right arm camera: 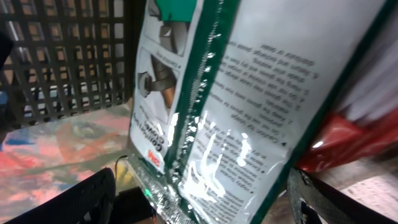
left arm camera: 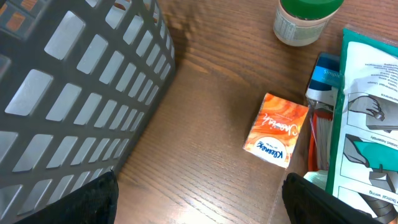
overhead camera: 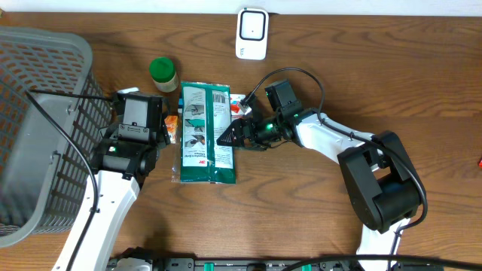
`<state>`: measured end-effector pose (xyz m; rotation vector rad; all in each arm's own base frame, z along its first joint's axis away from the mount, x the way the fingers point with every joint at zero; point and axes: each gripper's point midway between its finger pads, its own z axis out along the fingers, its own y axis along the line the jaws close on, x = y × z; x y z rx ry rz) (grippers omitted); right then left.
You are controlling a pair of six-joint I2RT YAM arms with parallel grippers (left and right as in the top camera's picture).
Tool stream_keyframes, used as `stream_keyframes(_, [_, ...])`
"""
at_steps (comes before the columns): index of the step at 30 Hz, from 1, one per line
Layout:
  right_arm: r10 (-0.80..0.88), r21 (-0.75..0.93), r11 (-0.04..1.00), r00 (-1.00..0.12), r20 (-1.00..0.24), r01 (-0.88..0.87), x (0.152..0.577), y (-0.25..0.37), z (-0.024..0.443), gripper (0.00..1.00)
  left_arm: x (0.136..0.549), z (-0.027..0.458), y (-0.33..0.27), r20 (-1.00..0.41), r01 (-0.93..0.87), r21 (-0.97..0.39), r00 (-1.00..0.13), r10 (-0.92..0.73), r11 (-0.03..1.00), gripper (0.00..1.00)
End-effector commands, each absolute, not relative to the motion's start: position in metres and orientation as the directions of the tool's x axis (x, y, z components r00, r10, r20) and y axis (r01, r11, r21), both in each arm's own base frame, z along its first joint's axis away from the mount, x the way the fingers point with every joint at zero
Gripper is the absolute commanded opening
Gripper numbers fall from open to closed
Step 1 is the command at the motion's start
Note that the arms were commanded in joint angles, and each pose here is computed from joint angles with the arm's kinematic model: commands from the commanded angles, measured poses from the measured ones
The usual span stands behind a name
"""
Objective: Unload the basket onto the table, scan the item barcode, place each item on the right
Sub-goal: 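Grasp the right edge of the glove package with the right gripper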
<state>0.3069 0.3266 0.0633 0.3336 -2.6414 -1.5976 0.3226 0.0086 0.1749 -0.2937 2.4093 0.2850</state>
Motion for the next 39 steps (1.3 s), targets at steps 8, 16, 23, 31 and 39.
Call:
stream_keyframes(8, [-0.185, 0.846, 0.501, -0.978, -0.099, -0.180, 0.312, 0.322, 0.049, 0.89, 0.323, 0.166, 0.011, -0.639, -0.282, 0.147, -0.759, -0.126, 0.948, 0.84])
stream_keyframes(16, [-0.197, 0.845, 0.496, -0.974, -0.111, -0.197, 0.309, 0.328, 0.050, 0.87, 0.325, 0.155, 0.006, -0.609, -0.262, 0.142, -0.784, -0.125, 0.955, 0.84])
stream_keyframes(23, [-0.191, 0.824, 0.519, -0.970, -0.149, -0.229, 0.313, 0.333, 0.047, 0.87, 0.325, 0.151, 0.006, -0.598, -0.260, 0.148, -0.792, -0.123, 0.954, 0.84])
stream_keyframes(31, [-0.169, 0.812, 0.538, -0.972, -0.162, -0.229, 0.317, 0.336, 0.045, 0.86, 0.326, 0.151, 0.006, -0.601, -0.261, 0.146, -0.790, -0.124, 0.954, 0.84])
stream_keyframes(39, [-0.121, 0.812, 0.569, -0.990, -0.071, -0.128, 0.315, 0.339, 0.031, 0.75, 0.326, 0.151, 0.005, -0.600, -0.259, 0.144, -0.791, -0.124, 0.955, 0.84])
